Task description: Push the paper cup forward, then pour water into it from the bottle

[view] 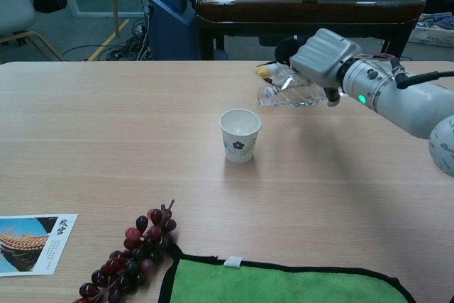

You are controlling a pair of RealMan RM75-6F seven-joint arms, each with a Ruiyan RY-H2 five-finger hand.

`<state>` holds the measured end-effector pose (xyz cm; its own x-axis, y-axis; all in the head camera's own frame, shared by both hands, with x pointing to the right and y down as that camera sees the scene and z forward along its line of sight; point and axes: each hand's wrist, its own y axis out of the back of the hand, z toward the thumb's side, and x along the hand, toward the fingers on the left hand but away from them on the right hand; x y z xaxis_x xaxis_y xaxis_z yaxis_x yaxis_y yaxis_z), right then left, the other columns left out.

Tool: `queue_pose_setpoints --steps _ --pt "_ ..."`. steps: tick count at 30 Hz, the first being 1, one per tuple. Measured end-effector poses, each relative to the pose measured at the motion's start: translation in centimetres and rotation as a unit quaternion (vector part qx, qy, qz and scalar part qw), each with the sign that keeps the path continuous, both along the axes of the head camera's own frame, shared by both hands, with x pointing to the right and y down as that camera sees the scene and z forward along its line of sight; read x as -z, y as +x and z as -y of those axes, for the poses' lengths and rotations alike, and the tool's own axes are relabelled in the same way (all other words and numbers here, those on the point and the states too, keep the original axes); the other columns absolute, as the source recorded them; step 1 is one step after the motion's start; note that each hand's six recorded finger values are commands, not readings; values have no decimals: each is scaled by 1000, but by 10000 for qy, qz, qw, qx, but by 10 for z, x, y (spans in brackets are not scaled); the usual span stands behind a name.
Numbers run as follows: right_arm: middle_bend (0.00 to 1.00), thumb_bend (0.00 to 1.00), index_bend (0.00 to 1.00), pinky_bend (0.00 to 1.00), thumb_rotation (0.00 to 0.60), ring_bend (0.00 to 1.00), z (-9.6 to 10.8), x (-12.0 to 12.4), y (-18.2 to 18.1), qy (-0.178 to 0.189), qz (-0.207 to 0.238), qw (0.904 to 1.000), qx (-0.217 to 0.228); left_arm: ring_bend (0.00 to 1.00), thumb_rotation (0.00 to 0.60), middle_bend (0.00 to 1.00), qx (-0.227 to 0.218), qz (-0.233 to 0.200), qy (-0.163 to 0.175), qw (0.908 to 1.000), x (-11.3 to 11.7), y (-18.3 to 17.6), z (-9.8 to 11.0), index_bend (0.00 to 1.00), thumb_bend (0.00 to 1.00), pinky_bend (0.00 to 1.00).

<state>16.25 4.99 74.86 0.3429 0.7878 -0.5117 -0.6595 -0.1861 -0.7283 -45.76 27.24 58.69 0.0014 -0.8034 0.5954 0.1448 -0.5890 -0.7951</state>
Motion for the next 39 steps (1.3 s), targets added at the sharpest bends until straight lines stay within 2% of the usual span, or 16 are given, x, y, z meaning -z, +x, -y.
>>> queue_pose_setpoints --steps 5,9,15,21,25,30,35,39 --pt "622 206 610 513 600 476 -2 -2 6 -216 583 9970 -466 251 600 398 9 4 -13 10000 -1 -1 0 114 375 411" --pt "622 206 610 514 600 476 -4 -3 10 -349 1071 9906 -771 251 600 398 17 15 -15 10000 -1 -2 0 114 375 411" --pt "622 206 610 513 600 477 -10 -1 20 -546 1886 9728 -1228 251 600 398 17 36 -25 10000 -2 -2 0 114 375 411" --pt "622 206 610 513 600 477 -19 -1 33 -785 2660 9456 -1703 252 600 398 10 68 -41 10000 -4 -2 -1 115 375 411" --pt "622 206 610 513 600 477 -27 0 42 -965 3178 9222 -1979 252 600 398 0 81 -56 10000 -5 -2 -2 116 375 411" --pt "622 206 610 514 600 477 -37 3 50 -1100 3658 8985 -2164 252 600 398 -10 89 -68 9999 -6 -2 -2 117 375 411" --pt "622 205 610 513 600 477 -47 4 57 -1267 4197 8664 -2389 252 600 398 -9 96 -93 9999 -7 -2 -3 117 375 411" --pt "622 203 610 514 600 476 -55 3 62 -1356 4480 8488 -2459 252 600 398 -13 101 -111 9999 -8 -2 -4 117 375 411"
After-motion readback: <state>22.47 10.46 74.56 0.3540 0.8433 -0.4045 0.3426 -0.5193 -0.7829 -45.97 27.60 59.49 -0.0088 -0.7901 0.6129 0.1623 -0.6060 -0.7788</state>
